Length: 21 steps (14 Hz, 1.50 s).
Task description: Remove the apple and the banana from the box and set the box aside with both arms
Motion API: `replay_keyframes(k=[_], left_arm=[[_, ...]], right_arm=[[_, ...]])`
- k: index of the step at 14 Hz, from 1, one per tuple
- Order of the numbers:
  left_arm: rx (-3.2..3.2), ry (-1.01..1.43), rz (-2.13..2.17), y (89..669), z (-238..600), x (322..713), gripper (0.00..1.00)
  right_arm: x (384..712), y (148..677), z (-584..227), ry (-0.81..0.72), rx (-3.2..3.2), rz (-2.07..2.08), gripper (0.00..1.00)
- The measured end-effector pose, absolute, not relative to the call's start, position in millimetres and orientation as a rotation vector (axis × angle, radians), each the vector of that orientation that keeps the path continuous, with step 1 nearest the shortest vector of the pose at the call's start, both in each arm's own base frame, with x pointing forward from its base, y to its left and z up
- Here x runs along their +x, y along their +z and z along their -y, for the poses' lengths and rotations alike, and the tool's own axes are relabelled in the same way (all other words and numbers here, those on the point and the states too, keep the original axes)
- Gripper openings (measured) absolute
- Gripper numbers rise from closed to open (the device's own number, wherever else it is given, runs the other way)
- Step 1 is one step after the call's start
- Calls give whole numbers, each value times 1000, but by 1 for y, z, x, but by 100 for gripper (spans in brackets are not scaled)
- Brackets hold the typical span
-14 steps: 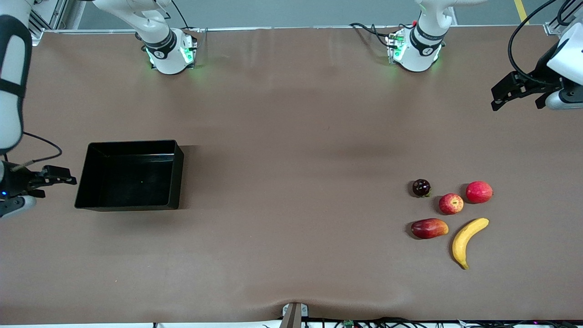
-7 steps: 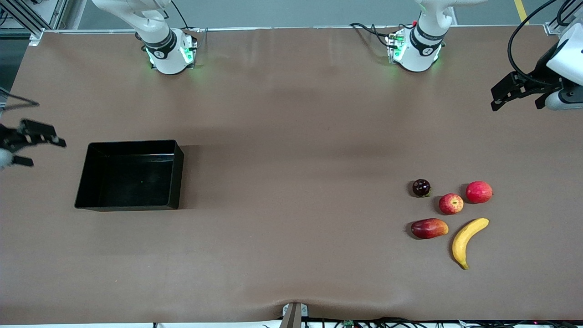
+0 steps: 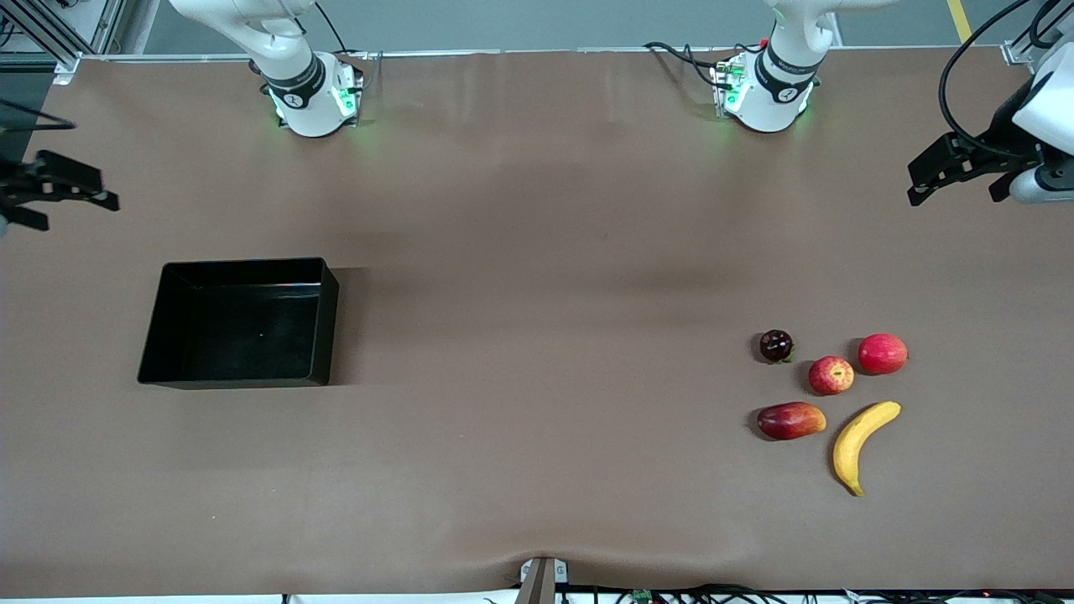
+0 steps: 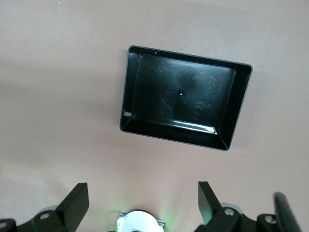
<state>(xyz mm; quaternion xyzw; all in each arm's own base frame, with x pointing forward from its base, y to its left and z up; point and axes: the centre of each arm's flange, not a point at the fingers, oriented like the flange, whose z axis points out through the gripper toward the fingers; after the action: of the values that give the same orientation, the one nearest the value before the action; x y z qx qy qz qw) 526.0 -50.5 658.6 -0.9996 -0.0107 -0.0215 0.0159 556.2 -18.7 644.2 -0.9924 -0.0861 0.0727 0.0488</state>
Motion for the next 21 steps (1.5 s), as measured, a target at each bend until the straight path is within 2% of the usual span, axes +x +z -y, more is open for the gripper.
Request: replay_keyframes(k=[5, 7, 9, 21], left_arm=[[-3109, -85, 35, 664, 49, 525, 100], [-3109, -85, 33, 664, 49, 525, 100], [-3109, -83, 32, 664, 50, 525, 100], [-3110, -89, 37, 666, 48, 525, 100]], right_arm=[[522, 641, 14, 140, -3054, 15, 100], [526, 648, 31, 38, -3061, -22, 100], [528, 652, 42, 2, -3063, -9, 100], [525, 648, 26, 78, -3138, 59, 100]])
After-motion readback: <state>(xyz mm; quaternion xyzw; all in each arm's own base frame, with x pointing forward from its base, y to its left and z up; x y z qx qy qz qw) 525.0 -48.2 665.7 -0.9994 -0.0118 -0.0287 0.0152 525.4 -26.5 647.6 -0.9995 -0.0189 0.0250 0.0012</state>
